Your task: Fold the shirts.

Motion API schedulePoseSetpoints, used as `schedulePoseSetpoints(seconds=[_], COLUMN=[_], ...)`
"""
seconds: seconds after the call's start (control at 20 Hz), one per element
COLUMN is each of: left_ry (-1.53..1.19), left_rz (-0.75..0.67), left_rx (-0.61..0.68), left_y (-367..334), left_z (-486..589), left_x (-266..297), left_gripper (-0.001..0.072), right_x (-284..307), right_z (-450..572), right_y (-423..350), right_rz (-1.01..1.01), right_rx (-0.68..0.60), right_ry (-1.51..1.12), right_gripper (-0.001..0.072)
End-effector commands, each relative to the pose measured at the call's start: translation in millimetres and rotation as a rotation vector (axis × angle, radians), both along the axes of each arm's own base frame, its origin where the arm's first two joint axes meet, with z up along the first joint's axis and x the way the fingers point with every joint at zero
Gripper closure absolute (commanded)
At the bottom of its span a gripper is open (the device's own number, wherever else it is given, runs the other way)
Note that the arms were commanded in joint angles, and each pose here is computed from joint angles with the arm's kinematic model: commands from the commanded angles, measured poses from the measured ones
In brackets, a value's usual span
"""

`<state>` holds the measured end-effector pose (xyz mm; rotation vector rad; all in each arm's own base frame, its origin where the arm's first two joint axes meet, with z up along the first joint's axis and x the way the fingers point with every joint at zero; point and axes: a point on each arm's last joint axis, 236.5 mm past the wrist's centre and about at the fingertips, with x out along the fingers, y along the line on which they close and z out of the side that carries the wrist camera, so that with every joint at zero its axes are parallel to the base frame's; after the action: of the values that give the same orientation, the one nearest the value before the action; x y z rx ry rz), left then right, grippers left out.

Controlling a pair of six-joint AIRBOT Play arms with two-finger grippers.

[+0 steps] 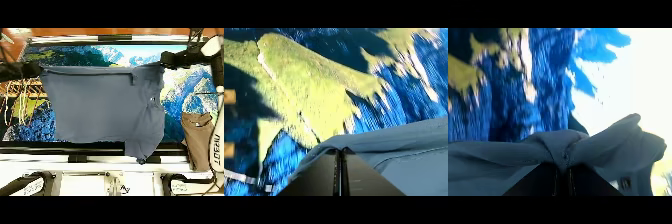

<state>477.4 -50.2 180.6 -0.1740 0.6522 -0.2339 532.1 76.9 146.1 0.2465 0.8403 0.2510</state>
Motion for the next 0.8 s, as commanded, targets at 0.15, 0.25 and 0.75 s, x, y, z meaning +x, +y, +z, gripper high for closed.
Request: schedulePoseSetpoints(seconds=[0.15, 0.25, 0.75], left_ry=[-0.075, -0.012, 0.509], left_rz=[0.076, 0.075, -0.047], left_rx=[-0.112, -0.12, -0.135], left_y=[4, 2, 27], left_z=[-22, -54, -106], left_x=[92, 98, 12], left_gripper=[0.0666, 0.0666, 0.0138], right_x=[73, 74, -6], right_z=[-4, -28, -58], right_y=[-10, -2, -30], right_rz=[-0.184, -0.176, -0.033], right_rx=[0.15, 0.153, 0.026], right_ry=[-0.185, -0.129, 0.209], right_gripper=[0.065, 0.065, 0.0209])
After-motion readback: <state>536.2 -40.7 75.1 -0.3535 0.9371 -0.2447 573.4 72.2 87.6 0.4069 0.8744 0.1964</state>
